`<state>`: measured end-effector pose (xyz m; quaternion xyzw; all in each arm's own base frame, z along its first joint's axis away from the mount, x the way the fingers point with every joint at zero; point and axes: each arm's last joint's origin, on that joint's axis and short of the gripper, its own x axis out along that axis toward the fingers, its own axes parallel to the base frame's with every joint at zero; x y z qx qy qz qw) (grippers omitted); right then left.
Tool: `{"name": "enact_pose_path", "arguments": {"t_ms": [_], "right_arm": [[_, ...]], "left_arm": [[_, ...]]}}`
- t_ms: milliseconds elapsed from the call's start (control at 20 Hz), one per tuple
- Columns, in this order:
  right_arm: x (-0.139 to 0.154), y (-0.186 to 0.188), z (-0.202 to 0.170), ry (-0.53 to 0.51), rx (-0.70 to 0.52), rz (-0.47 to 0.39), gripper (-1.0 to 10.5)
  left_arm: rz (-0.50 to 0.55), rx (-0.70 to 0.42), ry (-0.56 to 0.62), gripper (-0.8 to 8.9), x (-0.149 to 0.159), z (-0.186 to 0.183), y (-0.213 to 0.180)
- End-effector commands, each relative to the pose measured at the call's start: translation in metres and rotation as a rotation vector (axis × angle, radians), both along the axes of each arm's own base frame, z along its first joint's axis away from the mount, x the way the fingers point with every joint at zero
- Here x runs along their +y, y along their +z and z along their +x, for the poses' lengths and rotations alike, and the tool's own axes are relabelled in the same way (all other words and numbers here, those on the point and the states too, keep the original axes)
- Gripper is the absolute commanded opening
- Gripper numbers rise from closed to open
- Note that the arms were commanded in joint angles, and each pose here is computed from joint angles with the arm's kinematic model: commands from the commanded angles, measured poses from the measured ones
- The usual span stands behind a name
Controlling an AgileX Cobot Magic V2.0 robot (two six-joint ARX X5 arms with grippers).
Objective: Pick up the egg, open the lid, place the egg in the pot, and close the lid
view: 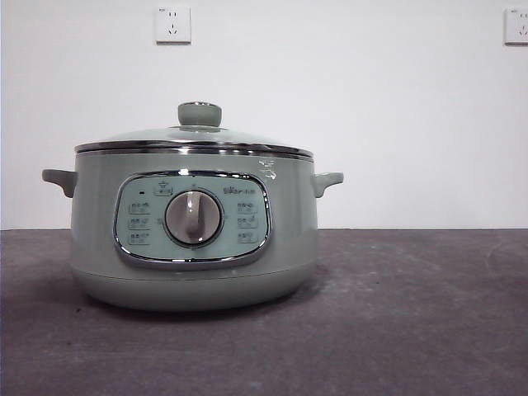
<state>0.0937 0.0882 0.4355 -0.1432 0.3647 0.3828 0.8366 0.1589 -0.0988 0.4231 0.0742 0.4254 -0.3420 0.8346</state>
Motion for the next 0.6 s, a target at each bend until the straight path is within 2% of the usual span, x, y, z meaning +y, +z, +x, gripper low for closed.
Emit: {"name": "enact_pose_path", "arguments": {"t_ms": [50, 600], "right_arm": [[-0.0015, 0.0008, -0.0017, -0.013, 0.0, 0.014, 0.0], [-0.0063, 0.003, -0.0071, -0.013, -0.016, 0.028, 0.0]], "left_arm": [[0.014, -0.002, -0.007, -0.04, 0.0005, 0.0, -0.001], [0.003, -0.027, -0.004, -0.04, -0.0003, 0.0019, 0.0006]]}}
